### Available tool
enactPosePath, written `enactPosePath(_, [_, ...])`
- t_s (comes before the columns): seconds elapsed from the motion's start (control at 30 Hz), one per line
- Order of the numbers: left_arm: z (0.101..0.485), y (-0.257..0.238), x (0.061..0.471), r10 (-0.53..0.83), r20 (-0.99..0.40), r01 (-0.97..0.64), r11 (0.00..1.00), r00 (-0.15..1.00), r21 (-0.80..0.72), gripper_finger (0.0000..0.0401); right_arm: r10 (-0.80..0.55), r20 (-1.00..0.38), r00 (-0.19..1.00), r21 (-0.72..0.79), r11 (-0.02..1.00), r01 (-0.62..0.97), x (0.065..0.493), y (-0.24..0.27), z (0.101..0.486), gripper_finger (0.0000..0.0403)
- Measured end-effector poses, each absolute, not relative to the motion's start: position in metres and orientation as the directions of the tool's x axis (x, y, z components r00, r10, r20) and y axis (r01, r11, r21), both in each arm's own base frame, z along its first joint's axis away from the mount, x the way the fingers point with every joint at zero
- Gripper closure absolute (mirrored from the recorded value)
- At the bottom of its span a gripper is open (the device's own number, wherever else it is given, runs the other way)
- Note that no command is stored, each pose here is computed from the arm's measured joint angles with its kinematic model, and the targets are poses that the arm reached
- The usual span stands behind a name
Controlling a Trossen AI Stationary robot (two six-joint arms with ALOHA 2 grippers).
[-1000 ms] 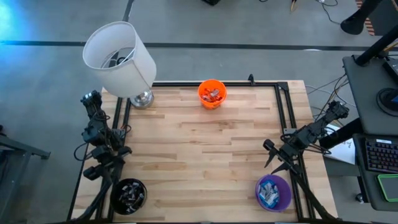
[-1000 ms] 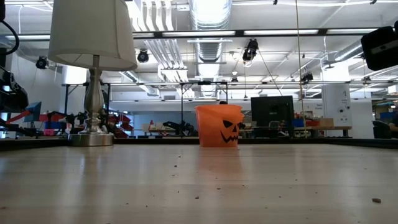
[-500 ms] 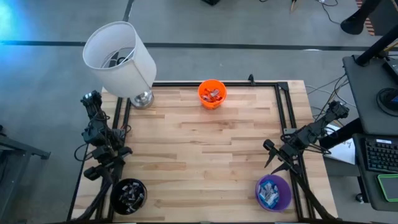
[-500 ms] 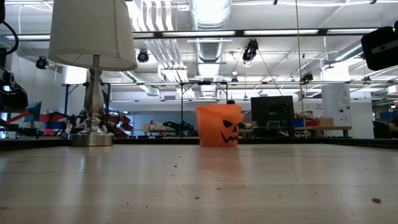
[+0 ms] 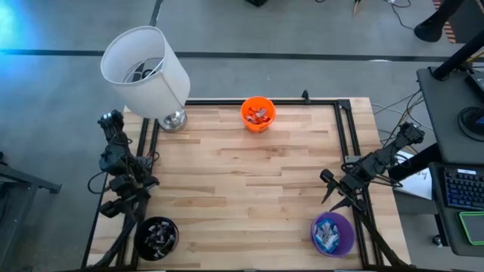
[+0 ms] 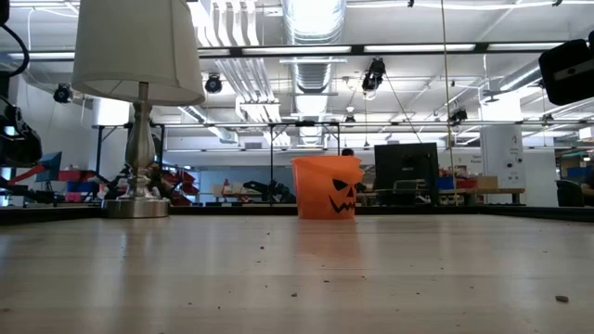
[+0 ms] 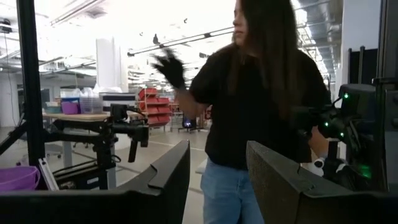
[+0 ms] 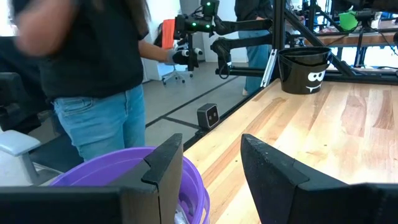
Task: Organize candy in baskets
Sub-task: Return to Home Position
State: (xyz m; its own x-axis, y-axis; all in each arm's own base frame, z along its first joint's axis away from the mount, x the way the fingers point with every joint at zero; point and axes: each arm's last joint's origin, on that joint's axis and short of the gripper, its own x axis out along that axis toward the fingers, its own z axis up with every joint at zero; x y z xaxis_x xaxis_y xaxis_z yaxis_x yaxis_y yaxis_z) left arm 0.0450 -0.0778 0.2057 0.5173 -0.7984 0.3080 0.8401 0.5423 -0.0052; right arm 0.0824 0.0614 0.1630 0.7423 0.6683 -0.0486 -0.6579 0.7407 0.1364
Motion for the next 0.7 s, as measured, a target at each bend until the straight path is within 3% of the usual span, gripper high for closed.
enactPosePath(0.7, [0.205,-0.0791,0.0457,-0.803,0.292,0.841,0.54,0.519,-0.011,0.026,0.669,-0.023,0.743,0.133,0.738,-0.661,0.0811,0.0605,0.1651,0.025])
